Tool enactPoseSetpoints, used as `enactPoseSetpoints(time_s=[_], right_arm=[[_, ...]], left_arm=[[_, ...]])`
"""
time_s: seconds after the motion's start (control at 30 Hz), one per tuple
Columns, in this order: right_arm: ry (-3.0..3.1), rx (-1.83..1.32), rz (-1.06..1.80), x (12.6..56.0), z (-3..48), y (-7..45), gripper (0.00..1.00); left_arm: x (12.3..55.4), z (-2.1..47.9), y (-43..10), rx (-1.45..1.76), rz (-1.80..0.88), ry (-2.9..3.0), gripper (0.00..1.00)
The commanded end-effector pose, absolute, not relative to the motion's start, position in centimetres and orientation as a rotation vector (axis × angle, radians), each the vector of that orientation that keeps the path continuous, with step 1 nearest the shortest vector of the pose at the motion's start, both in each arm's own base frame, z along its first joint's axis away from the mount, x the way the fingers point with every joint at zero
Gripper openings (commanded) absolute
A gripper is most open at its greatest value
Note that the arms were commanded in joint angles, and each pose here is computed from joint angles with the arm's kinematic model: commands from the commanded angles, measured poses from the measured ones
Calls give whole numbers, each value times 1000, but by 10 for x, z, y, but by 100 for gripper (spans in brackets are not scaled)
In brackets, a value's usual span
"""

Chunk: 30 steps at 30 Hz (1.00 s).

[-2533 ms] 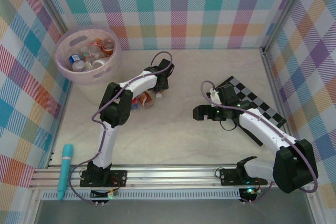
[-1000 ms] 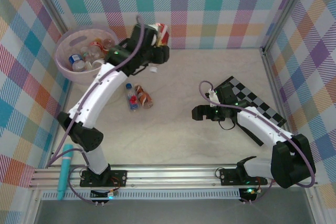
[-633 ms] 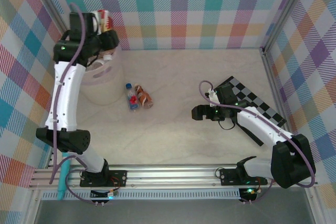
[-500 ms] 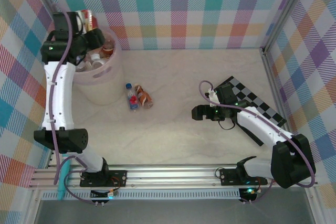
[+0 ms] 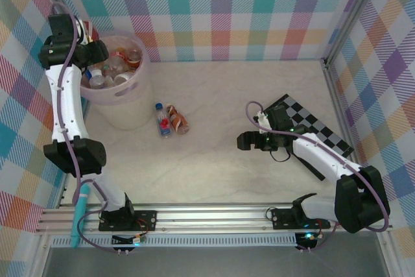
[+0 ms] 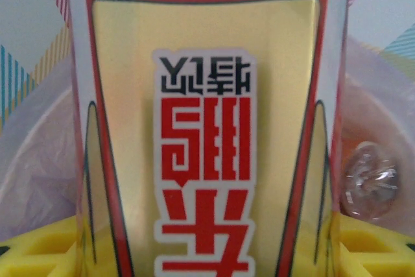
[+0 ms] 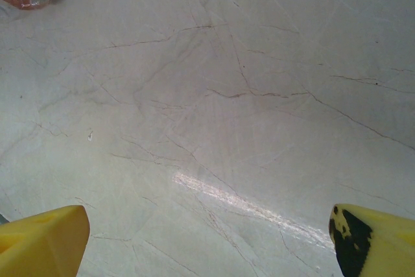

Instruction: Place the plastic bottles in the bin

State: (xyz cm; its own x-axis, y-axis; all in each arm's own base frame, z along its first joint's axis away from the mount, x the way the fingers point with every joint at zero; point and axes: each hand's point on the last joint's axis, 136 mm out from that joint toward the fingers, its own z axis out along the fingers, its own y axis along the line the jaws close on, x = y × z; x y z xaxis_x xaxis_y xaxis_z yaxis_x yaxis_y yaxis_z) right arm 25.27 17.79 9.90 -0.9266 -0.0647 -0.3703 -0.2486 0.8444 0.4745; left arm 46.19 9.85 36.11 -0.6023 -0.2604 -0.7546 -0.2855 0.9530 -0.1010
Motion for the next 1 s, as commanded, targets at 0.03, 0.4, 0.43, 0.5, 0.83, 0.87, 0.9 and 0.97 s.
enactPoseSetpoints(time_s=[0.03, 0.4, 0.43, 0.5, 0.83, 0.87, 0.9, 0.97], right_arm=[[2655, -249, 777, 250, 104, 181, 95], [2658, -248, 806, 253, 104, 187, 95], [2658, -250, 806, 253, 104, 187, 95], [2657, -253, 807, 253, 104, 188, 95], [2661, -261, 813, 254, 105, 192, 95], [2660, -264, 813, 254, 105, 192, 95], [2661, -265, 813, 254, 105, 192, 95], [2664, -266, 814, 254, 105, 193, 95]], left_arm=[[465, 356, 111, -288, 140, 2271, 6], [473, 343, 131, -214, 312, 2301, 76], [473, 344, 133, -219, 328, 2299, 80], [472, 348, 130, -207, 316, 2289, 87], [470, 367, 125, -208, 286, 2230, 77], [471, 366, 125, -209, 278, 2231, 73], [473, 364, 124, -212, 270, 2234, 69], [478, 357, 124, -216, 255, 2246, 61]])
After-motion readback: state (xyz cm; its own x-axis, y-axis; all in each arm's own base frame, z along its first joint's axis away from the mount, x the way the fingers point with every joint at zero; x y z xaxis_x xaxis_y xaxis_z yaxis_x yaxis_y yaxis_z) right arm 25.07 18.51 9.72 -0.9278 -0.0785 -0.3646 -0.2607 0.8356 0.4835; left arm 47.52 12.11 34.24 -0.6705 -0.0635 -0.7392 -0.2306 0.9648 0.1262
